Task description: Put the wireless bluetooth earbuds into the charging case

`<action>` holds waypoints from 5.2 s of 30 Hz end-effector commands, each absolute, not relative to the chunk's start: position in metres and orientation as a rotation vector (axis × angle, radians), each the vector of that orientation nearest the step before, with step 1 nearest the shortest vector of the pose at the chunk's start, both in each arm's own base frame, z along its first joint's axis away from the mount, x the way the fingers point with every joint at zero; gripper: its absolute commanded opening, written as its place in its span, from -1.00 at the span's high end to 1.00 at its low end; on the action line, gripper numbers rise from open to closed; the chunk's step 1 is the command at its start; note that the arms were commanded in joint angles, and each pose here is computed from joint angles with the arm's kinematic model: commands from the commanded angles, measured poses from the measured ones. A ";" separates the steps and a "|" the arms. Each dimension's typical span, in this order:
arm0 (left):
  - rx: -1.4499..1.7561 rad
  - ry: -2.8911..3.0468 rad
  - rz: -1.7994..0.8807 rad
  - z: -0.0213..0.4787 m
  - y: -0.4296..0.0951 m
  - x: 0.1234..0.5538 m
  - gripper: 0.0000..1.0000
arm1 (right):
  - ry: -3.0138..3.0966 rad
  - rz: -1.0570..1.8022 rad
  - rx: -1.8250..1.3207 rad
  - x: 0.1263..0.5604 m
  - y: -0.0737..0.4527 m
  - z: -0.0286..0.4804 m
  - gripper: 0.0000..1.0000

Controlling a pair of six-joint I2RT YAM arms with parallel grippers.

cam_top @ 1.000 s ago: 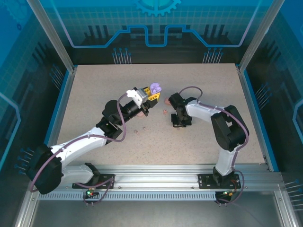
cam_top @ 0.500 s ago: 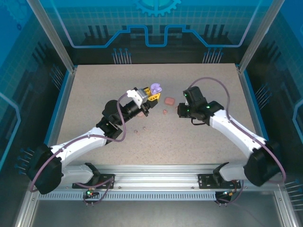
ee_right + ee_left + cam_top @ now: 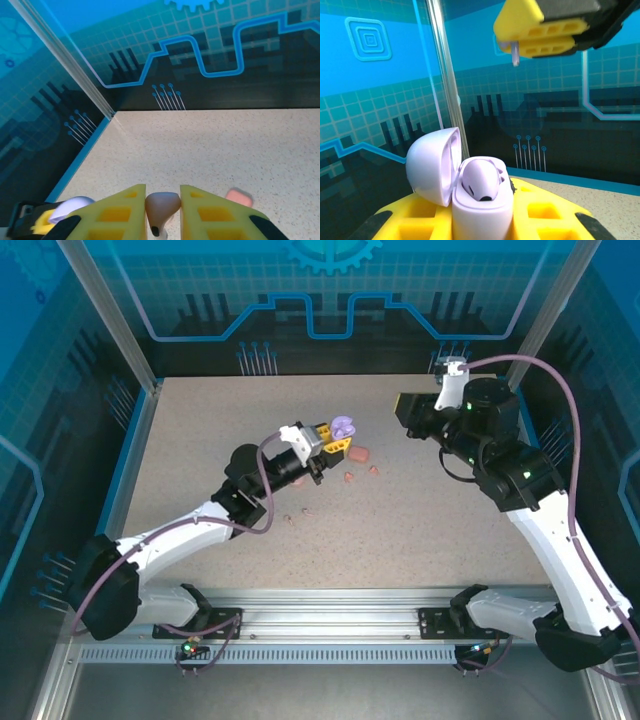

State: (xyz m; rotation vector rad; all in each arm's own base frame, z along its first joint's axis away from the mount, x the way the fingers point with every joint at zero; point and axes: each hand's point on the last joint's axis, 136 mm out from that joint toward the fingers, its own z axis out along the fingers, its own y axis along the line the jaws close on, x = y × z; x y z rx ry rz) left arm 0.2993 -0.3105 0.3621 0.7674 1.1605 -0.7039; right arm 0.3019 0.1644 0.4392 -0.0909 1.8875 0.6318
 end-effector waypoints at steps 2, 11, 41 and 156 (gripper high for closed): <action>0.786 1.112 -0.743 0.380 -0.321 0.296 1.00 | 1.883 0.712 -0.146 0.302 0.179 0.443 0.60; 0.787 1.123 -0.755 0.376 -0.327 0.301 1.00 | 1.893 0.776 -0.194 0.296 0.205 0.428 0.60; 0.781 1.107 -0.738 0.383 -0.325 0.300 1.00 | 2.005 0.779 -0.262 0.297 0.243 0.381 0.64; -0.038 2.253 -1.326 0.098 -0.546 0.396 0.59 | 2.012 0.461 0.454 0.312 0.071 0.390 -1.00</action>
